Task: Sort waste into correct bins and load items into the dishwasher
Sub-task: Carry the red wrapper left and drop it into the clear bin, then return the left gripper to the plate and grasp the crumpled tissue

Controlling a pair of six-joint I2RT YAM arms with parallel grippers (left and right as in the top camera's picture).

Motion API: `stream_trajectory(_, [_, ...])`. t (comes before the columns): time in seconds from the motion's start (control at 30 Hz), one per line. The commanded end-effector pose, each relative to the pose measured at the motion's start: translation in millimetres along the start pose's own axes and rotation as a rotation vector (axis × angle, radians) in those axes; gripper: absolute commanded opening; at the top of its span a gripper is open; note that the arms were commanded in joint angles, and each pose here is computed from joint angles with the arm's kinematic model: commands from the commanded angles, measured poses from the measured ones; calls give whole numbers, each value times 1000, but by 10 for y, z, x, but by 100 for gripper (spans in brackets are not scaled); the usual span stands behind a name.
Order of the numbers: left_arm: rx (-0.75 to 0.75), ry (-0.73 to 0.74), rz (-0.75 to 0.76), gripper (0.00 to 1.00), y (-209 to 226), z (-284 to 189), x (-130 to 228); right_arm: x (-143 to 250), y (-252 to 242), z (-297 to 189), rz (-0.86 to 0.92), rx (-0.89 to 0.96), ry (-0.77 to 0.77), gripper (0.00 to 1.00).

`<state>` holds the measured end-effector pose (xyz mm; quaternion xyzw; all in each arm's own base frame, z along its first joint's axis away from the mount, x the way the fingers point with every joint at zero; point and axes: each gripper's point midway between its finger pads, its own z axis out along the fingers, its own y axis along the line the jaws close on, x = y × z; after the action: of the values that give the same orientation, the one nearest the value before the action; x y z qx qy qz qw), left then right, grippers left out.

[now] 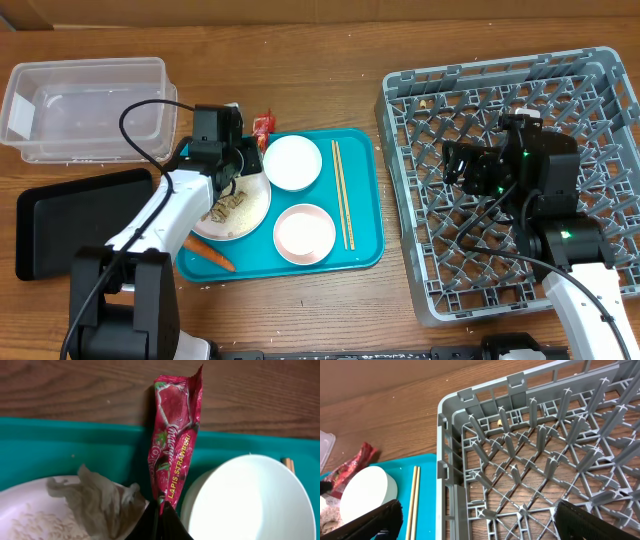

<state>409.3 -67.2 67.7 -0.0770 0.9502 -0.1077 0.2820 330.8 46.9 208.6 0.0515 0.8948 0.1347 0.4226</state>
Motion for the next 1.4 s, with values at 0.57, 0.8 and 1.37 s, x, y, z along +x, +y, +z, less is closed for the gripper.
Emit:
stream_trajectory(0.57, [-297,-339,-270,4,1300,-1142,-1476,-151,47,-70,-4,-13,-39,100])
stream_trajectory(0.8, [-362,-284,-340,4,1758,-949,-1344,-153,48,-70,-4,-13,-40,100])
stream_trajectory(1.37, [19,52,-252,65,542,-743,-716,-170,51,-71,-5,-14,-47,100])
